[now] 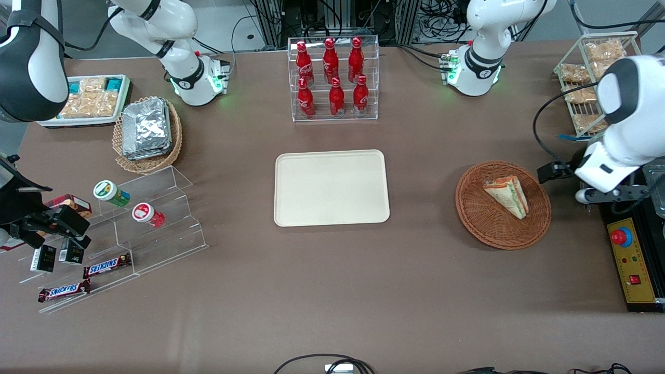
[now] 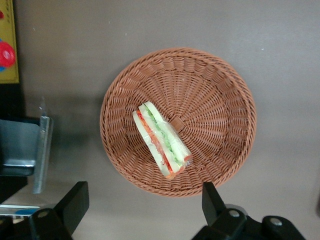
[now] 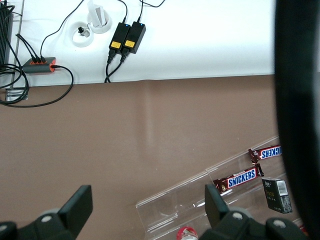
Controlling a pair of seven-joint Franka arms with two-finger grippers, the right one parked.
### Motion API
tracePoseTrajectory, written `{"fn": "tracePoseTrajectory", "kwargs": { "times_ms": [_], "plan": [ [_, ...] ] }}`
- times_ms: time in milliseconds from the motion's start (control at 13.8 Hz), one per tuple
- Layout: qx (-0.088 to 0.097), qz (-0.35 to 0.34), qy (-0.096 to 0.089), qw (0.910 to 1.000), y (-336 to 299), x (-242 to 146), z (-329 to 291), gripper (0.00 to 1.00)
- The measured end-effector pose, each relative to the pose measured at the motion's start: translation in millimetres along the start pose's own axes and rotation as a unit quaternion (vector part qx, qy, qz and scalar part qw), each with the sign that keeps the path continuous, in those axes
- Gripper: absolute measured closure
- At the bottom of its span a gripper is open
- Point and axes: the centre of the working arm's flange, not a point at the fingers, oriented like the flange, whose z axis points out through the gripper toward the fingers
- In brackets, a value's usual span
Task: Place sandwich from basket to tray
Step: 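Move the left gripper over the wrapped sandwich in the wicker basket, then lower the left gripper and close it on the sandwich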
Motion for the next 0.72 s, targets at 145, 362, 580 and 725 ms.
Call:
{"fn": "tracePoseTrajectory", "kwargs": {
  "times_ms": [145,362,580,725],
  "plan": [
    [0.0,-0.022,0.001,0.9998,-1,-6,25,0.0],
    [-0.002,-0.067,-0.002,0.9978,-13,-15,56,0.0],
    [-0.005,-0.12,0.01,0.9927,-12,-20,78,0.0],
    [-0.008,-0.141,0.021,0.9897,-10,-26,97,0.0]
  ]
}}
